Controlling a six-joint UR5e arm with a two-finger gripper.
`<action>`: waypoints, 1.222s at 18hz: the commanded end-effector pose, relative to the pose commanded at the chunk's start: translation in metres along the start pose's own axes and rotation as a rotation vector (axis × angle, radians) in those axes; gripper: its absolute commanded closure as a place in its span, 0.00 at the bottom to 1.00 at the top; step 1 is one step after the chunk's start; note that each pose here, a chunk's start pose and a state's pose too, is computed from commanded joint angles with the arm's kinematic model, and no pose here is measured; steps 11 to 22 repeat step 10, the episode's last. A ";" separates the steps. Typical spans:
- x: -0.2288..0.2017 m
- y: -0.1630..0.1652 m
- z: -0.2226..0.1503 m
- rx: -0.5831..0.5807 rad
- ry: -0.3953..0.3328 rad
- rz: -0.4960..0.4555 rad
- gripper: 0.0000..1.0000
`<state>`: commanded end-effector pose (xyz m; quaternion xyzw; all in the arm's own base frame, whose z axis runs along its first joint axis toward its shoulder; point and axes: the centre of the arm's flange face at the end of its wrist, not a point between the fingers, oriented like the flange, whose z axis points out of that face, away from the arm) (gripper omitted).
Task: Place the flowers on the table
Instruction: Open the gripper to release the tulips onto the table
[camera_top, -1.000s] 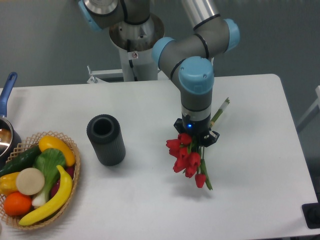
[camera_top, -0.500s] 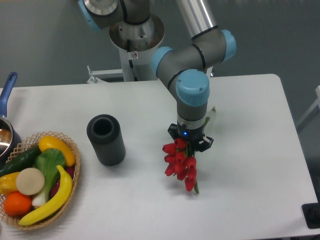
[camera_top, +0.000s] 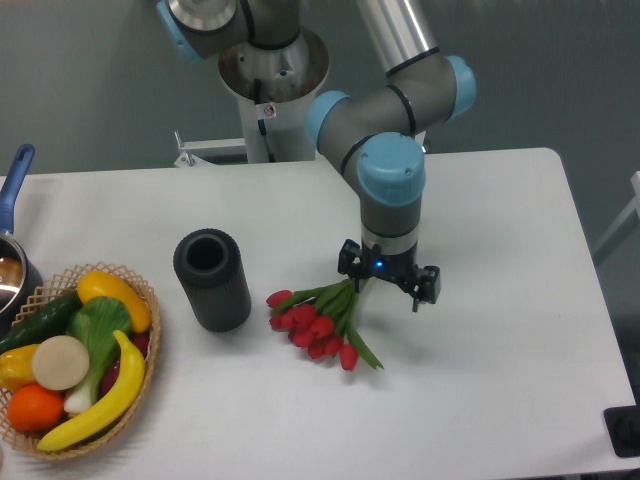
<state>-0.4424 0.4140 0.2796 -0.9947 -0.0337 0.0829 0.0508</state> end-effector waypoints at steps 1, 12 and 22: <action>-0.003 0.001 -0.002 0.003 -0.004 0.023 0.00; -0.002 0.021 -0.005 -0.002 0.001 0.283 0.00; -0.002 0.021 -0.005 -0.002 0.001 0.283 0.00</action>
